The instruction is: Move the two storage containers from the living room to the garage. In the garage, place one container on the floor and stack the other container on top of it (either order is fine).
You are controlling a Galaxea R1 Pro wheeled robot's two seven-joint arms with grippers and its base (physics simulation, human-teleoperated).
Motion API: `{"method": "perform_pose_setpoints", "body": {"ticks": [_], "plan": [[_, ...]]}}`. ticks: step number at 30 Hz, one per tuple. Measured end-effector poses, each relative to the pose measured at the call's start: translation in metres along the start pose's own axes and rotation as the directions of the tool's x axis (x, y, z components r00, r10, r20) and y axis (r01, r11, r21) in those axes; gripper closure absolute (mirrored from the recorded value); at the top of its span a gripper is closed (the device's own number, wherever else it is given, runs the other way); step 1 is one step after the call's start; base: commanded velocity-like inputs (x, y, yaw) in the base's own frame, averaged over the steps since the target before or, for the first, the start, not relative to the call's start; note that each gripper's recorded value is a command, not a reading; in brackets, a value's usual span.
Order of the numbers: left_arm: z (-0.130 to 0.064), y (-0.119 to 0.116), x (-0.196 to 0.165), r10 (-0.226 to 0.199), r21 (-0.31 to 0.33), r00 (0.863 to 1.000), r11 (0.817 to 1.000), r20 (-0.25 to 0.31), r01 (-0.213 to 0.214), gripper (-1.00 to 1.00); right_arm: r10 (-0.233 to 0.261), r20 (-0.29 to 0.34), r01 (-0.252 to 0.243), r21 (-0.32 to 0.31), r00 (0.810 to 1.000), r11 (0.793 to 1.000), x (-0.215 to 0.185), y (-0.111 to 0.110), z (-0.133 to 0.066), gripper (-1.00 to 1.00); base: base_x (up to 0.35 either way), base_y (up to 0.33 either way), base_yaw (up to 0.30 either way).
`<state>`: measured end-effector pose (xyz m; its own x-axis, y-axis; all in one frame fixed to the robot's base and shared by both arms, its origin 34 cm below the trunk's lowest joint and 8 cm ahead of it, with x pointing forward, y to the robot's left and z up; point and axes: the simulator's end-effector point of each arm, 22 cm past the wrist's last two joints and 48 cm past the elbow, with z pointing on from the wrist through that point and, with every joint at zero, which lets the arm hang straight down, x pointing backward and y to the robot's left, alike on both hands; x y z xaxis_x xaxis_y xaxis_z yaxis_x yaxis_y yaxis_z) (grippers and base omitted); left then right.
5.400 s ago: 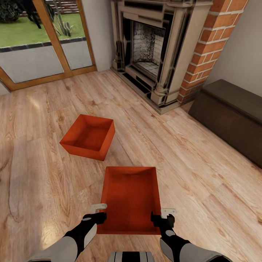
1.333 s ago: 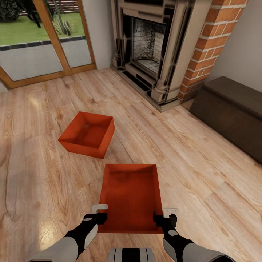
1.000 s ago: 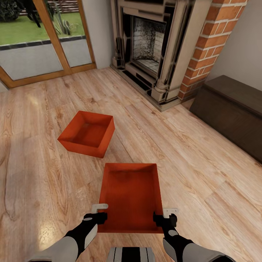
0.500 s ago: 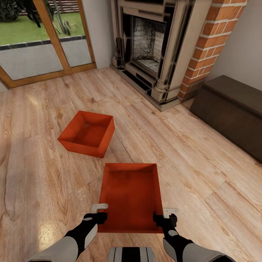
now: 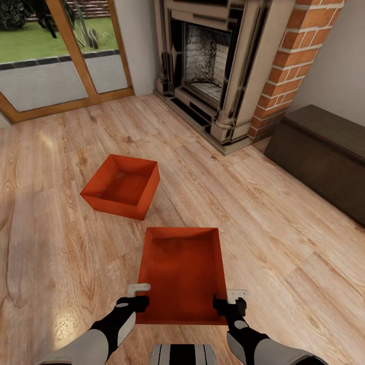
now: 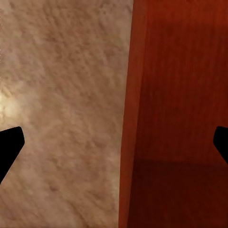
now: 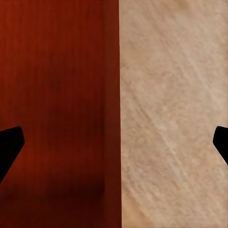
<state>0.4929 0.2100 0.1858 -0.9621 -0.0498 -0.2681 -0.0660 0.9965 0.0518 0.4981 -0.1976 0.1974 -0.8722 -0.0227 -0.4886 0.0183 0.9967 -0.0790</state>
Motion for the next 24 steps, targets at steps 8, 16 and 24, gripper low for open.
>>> {"method": "perform_pose_setpoints", "body": {"ticks": [8,16,24], "plan": [[0.0,-0.006,0.001,-0.006,0.022,1.0,1.0,-0.003,0.006,1.0,-0.048,0.004,0.048,-0.023,0.999,0.999,-0.001,0.005,0.0,1.0,0.0,0.0,0.0],[-0.001,-0.007,0.001,-0.008,0.018,1.0,1.0,-0.003,0.008,1.0,-0.048,0.004,0.049,-0.024,0.999,0.999,-0.001,0.005,0.0,1.0,0.0,0.0,0.0],[-0.016,-0.007,-0.007,-0.01,0.021,1.0,1.0,-0.002,0.01,1.0,-0.049,0.001,0.049,-0.023,0.999,0.999,-0.012,0.004,-0.013,1.0,0.0,0.0,0.0]]}}
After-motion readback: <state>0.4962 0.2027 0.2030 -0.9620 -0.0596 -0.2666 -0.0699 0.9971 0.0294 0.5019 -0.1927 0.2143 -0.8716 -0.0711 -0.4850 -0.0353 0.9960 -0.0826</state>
